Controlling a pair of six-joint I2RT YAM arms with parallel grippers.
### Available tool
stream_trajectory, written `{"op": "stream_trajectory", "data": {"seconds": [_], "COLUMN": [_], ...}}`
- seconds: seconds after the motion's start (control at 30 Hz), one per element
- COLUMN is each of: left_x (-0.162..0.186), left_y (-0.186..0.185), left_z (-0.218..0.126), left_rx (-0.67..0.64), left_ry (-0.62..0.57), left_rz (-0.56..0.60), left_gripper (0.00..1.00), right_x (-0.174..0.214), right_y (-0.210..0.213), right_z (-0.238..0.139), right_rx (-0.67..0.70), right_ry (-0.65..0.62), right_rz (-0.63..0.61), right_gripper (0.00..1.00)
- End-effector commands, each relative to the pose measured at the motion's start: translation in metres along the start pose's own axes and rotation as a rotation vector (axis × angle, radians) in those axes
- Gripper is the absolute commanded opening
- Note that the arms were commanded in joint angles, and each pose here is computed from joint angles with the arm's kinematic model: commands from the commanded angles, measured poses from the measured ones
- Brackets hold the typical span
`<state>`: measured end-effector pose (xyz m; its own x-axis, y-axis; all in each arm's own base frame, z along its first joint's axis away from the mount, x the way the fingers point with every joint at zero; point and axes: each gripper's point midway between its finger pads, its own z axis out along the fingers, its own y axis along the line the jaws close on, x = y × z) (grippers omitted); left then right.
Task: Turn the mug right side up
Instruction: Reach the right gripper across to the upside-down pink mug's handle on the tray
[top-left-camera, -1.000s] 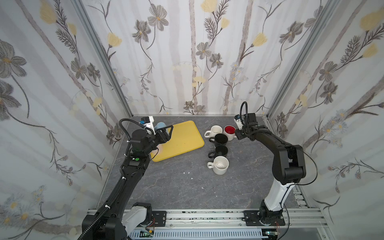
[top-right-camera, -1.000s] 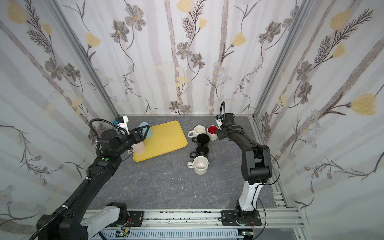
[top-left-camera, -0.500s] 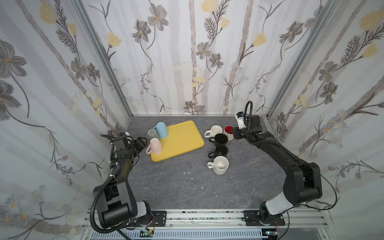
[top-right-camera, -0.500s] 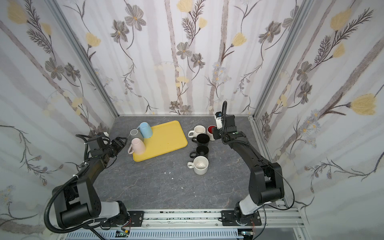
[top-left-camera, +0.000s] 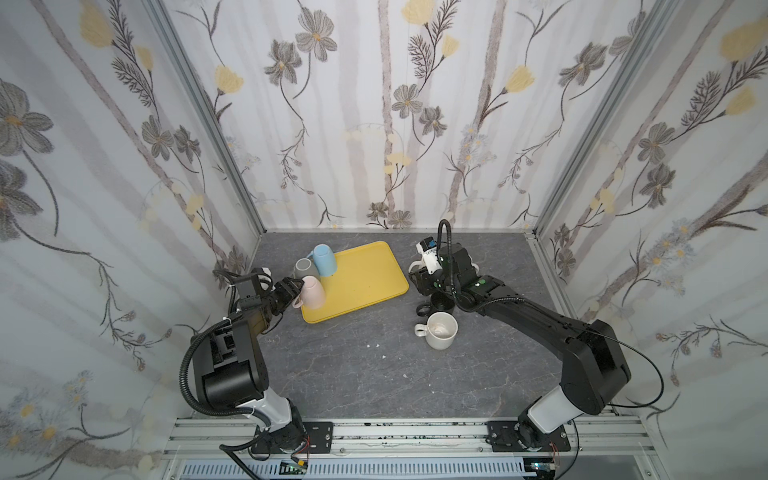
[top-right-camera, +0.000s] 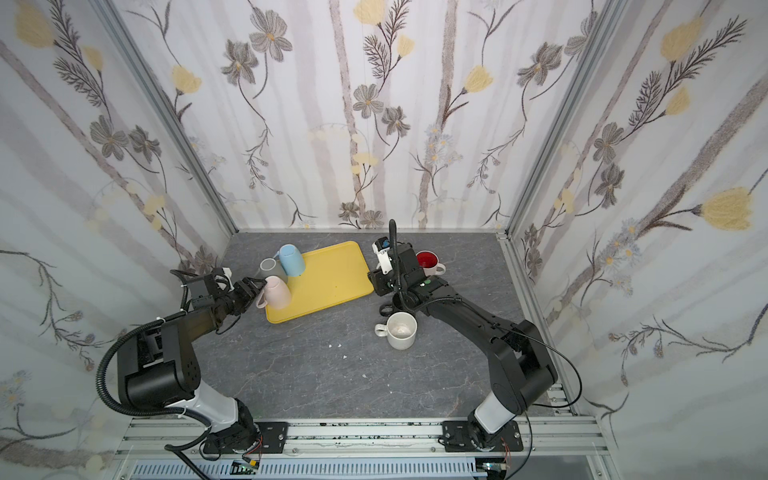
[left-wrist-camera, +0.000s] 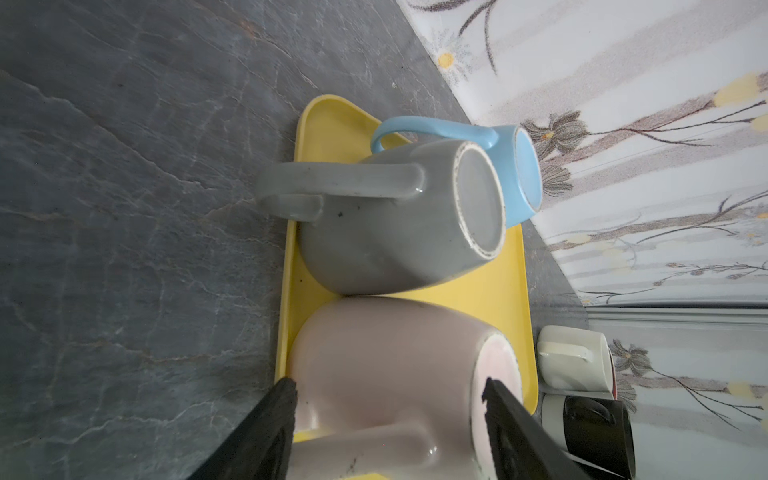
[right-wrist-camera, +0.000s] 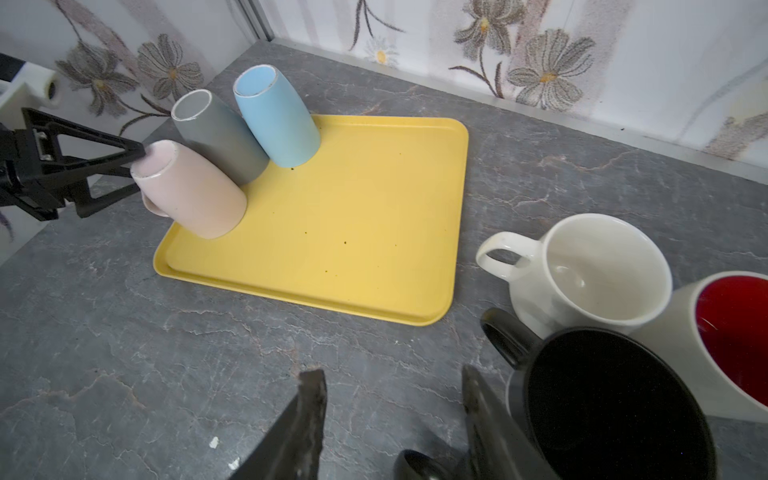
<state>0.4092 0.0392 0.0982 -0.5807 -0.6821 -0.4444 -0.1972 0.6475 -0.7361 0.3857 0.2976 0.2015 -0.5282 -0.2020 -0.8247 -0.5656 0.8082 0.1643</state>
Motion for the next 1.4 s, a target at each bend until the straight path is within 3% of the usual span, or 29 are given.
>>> {"op": "stream_trajectory", "data": {"seconds": [0.0, 0.27, 0.67, 0.9, 1.03, 1.37], "left_x": [0.007, 0.052, 0.105, 0.102, 0.093, 0.065], "left_y": [-0.012, -0.031, -0.109, -0.112, -0.108, -0.07], "left_z": [-0.001, 0.0, 0.02, 0.013, 0.002, -0.062], "left_rx": [0.057, 0.1, 0.283, 0.272, 0.229, 0.05], "left_ry": [0.006, 0.068, 0.124, 0.091, 0.042, -0.191], "left_rz": [-0.003, -0.06, -0.075, -0.058, -0.031, 0.003], "left_gripper": [0.7, 0.7, 0.7, 0.7, 0.71, 0.74], "right_x": [-0.01, 0.004, 0.042, 0.057, 0.068, 0.082], "right_y": [0.015, 0.061, 0.116, 0.147, 0.157, 0.164], "right_z": [0.008, 0.037, 0.076, 0.083, 0.093, 0.139], "right_rx": [-0.026, -0.115, -0.168, -0.2, -0.113, -0.053], "right_ry": [-0.024, 0.037, 0.204, 0.239, 0.276, 0.33], "right_rz": [0.013, 0.011, -0.021, -0.018, -0.03, -0.012], "right_gripper": [0.51, 0.51, 0.52, 0.52, 0.57, 0.6]}}
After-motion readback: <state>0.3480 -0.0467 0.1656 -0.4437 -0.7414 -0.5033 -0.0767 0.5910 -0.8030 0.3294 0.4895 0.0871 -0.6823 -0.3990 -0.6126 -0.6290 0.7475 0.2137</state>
